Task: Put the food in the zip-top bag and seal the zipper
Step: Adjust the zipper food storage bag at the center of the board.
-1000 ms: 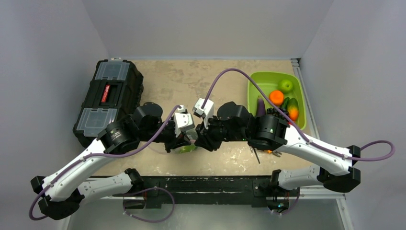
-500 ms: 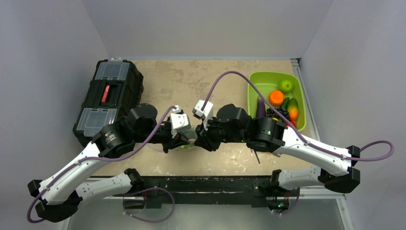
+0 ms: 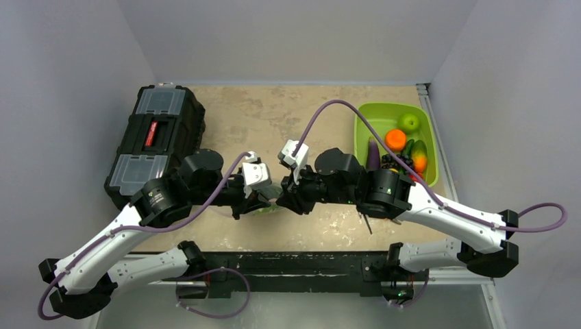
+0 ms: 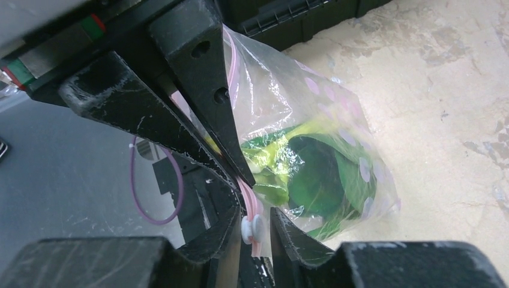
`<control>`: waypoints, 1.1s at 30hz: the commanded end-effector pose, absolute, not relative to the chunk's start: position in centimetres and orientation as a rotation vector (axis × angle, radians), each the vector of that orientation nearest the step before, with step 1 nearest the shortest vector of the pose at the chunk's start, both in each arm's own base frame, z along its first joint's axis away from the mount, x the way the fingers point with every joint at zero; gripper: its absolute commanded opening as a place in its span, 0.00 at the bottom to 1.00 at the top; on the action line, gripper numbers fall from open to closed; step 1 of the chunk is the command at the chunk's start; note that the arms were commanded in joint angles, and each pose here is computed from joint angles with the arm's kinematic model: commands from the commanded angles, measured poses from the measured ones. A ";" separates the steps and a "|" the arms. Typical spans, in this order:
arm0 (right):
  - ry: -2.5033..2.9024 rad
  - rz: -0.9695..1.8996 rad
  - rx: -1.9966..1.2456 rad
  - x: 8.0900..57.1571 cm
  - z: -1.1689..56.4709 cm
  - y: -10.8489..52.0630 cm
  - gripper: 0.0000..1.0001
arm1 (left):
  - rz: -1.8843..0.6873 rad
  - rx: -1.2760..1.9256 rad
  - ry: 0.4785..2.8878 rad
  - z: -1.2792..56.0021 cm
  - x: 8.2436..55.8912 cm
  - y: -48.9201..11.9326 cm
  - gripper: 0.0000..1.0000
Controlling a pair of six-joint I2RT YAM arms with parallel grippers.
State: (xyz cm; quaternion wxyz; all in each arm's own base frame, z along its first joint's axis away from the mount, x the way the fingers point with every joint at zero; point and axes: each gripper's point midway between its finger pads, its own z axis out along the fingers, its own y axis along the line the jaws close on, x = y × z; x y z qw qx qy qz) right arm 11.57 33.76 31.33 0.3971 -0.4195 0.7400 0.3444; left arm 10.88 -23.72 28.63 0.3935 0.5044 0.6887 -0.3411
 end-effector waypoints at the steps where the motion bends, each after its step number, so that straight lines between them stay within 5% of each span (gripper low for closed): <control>1: 1.840 0.889 -1.062 11.7 31.8 34.0 0.23 | -0.909 1.268 1.670 30.0 10.6 -24.4 0.00; 8: 1.806 0.923 -1.070 11.3 31.8 34.1 0.00 | -0.921 1.266 1.642 30.1 10.4 -24.4 0.00; 33: 1.510 1.094 -1.167 10.2 32.5 38.3 0.02 | -0.941 1.266 1.583 30.8 9.8 -24.1 0.00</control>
